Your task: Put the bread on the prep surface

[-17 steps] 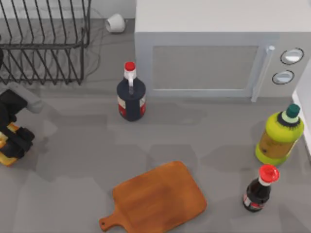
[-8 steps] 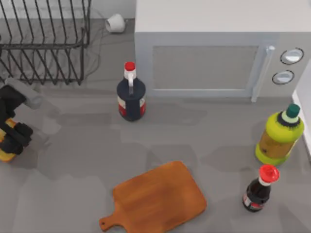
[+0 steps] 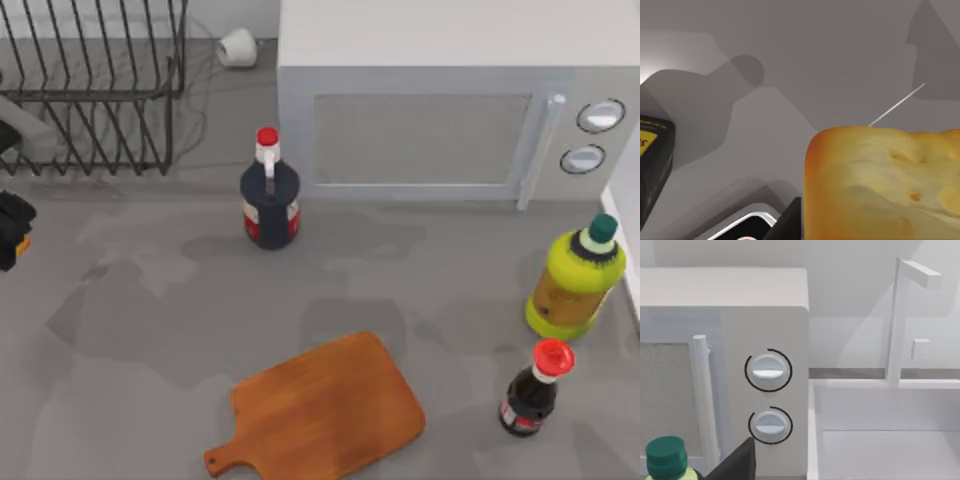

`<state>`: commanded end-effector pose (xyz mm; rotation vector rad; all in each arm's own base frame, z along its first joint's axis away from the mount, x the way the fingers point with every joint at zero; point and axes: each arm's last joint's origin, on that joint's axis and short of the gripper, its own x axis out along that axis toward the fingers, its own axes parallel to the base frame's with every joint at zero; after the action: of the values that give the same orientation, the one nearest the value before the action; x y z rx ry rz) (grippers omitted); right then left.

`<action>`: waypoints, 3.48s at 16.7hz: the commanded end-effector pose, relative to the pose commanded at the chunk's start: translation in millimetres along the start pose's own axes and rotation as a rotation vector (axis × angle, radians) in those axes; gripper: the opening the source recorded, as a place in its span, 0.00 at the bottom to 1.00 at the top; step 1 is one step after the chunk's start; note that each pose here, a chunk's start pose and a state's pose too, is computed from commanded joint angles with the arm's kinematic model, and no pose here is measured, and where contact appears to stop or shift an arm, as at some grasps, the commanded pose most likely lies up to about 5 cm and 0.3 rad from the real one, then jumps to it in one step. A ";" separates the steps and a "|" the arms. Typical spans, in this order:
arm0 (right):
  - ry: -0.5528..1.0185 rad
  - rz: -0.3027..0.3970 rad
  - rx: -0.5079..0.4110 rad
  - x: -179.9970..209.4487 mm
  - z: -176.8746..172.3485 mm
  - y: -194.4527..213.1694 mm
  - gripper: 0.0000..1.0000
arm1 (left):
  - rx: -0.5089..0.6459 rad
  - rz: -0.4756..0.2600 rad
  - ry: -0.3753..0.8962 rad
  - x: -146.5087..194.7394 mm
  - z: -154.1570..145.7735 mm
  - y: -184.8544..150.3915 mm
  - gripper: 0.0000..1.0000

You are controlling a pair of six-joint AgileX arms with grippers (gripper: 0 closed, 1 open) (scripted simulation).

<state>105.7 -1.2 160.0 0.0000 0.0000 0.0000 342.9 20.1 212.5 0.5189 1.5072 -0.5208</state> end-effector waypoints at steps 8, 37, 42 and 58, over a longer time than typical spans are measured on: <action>0.000 0.000 0.000 0.0 0.0 0.0 1.00 | -0.024 -0.004 0.006 1.2 10.1 -9.2 0.00; 0.000 0.000 0.000 0.0 0.0 0.0 1.00 | -0.653 0.006 0.000 33.7 76.5 -295.6 0.00; 0.000 0.000 0.000 0.0 0.0 0.0 1.00 | -0.646 -0.002 -0.010 57.3 76.0 -297.3 0.00; 0.000 0.000 0.000 0.0 0.0 0.0 1.00 | -0.644 0.004 -0.001 72.1 74.4 -297.6 0.68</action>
<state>105.7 -1.2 160.0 0.0000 0.0000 0.0000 218.1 -260.2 140.7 0.0173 1.5687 -0.0138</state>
